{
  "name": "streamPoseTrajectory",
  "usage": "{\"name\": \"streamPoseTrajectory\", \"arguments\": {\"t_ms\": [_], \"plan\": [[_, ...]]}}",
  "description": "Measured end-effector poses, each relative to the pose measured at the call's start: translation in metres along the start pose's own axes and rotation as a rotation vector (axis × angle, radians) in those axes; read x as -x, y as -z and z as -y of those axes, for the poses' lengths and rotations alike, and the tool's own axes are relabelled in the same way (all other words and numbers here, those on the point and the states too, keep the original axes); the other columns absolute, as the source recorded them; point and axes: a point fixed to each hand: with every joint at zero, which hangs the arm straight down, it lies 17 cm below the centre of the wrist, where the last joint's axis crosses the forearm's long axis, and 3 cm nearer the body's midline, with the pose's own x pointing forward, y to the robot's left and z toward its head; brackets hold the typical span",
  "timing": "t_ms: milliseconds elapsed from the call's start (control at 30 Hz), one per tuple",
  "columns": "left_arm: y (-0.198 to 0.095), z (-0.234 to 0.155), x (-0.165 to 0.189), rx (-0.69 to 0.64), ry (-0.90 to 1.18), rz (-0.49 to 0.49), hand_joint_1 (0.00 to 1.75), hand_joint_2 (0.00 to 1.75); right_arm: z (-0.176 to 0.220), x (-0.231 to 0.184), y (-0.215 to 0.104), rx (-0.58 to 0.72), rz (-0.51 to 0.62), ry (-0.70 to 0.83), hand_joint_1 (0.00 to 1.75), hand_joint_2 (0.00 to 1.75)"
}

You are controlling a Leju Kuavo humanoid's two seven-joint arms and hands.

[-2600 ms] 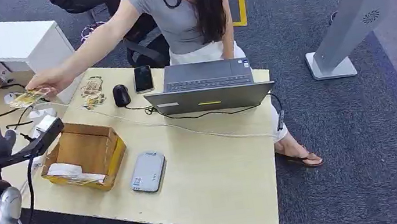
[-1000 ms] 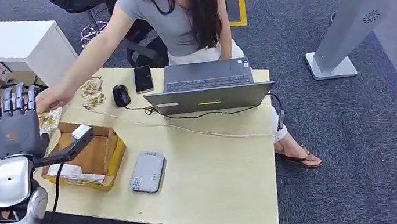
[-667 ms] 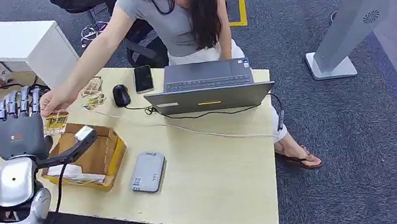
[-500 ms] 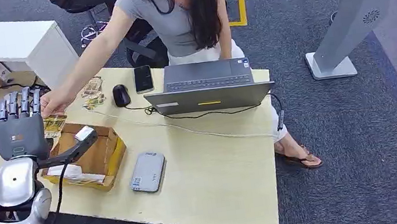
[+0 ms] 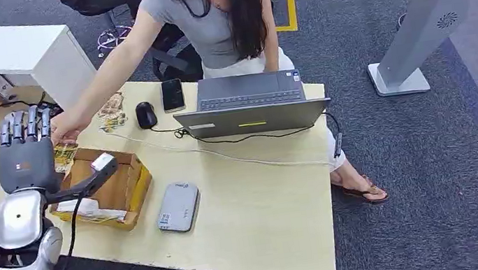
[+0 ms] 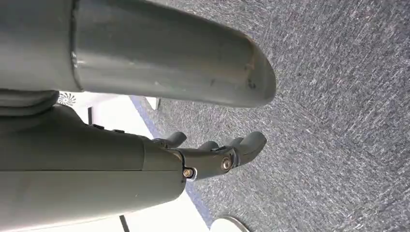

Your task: Pass the card to the sensor for recognition and then transmit it.

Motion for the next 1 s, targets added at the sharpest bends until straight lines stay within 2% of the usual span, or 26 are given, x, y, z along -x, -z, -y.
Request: {"name": "streamPoseTrajectory", "arguments": {"t_ms": [533, 1000], "plan": [[-0.004, 0.010, -0.020, 0.025, -0.009, 0.086, 1.75, 1.75, 0.001, -0.001, 0.000, 0.004, 0.011, -0.012, 0.00, 0.00], [-0.007, 0.014, -0.031, 0.037, -0.024, 0.116, 1.75, 1.75, 0.003, -0.001, 0.001, 0.009, 0.019, -0.024, 0.00, 0.00]]}}
